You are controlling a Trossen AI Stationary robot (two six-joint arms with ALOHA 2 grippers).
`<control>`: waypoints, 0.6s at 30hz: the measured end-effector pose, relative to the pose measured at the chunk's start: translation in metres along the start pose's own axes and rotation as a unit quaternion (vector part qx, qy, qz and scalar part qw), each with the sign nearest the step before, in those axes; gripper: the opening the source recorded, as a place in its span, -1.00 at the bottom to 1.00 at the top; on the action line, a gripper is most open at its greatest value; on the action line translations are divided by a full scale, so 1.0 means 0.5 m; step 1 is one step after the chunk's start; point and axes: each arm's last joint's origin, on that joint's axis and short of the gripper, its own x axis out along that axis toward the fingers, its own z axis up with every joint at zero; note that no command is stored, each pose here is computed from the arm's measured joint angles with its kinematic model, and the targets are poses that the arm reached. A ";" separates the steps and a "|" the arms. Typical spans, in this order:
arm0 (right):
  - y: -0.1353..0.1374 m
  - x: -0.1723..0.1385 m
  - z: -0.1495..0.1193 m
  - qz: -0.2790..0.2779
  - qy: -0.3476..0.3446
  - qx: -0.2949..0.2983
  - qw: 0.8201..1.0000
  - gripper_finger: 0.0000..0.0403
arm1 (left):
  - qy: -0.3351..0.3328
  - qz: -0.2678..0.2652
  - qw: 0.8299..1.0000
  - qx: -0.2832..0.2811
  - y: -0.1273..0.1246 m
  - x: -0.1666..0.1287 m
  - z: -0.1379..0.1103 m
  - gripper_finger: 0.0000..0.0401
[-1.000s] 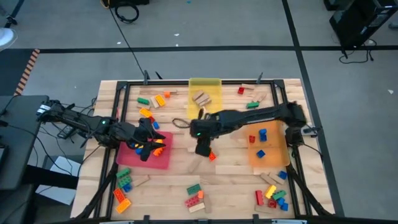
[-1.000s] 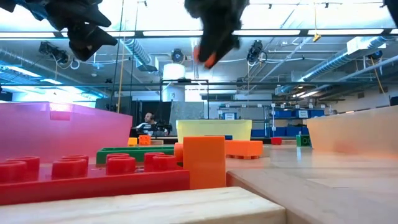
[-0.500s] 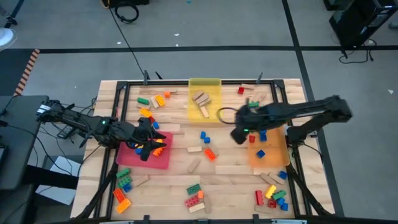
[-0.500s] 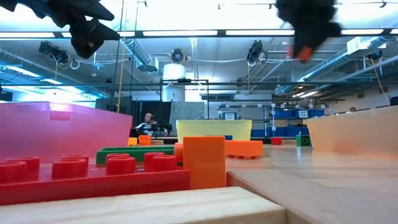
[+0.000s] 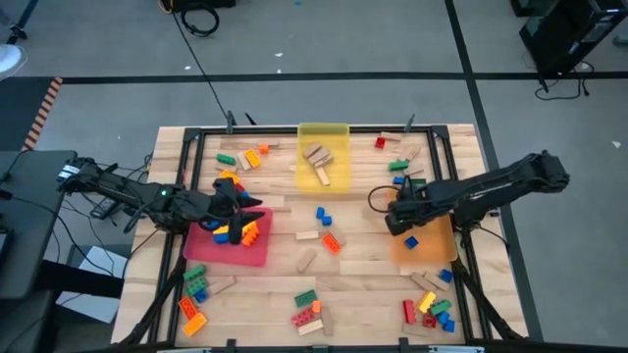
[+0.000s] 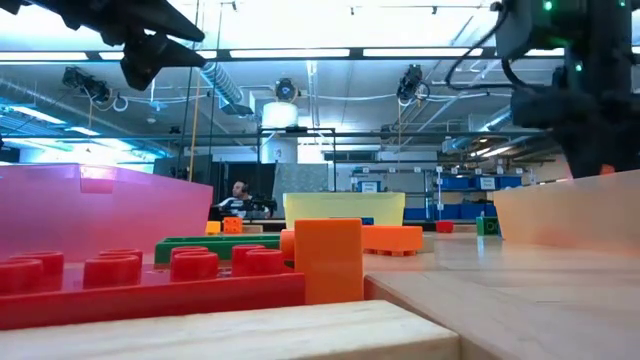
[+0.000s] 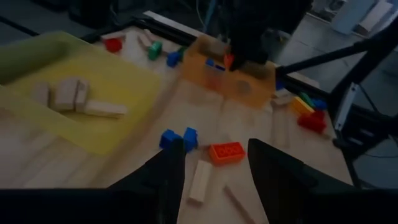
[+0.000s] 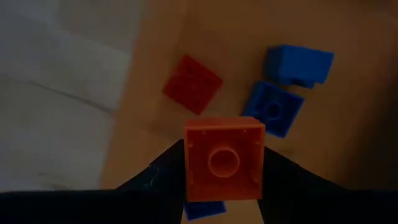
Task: Sort blocks by size
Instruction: Put the 1 stud orange game piece into the orange bin
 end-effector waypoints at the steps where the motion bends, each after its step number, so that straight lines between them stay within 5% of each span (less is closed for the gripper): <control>1: -0.002 0.006 -0.001 -0.007 0.002 0.001 1.000 -0.21 | -0.002 0.004 1.000 -0.001 0.000 0.000 0.000 -0.09; 18: -0.029 0.087 -0.012 -0.008 0.002 -0.001 1.000 -0.05 | 0.009 0.038 0.999 0.014 -0.004 0.028 -0.014 -0.09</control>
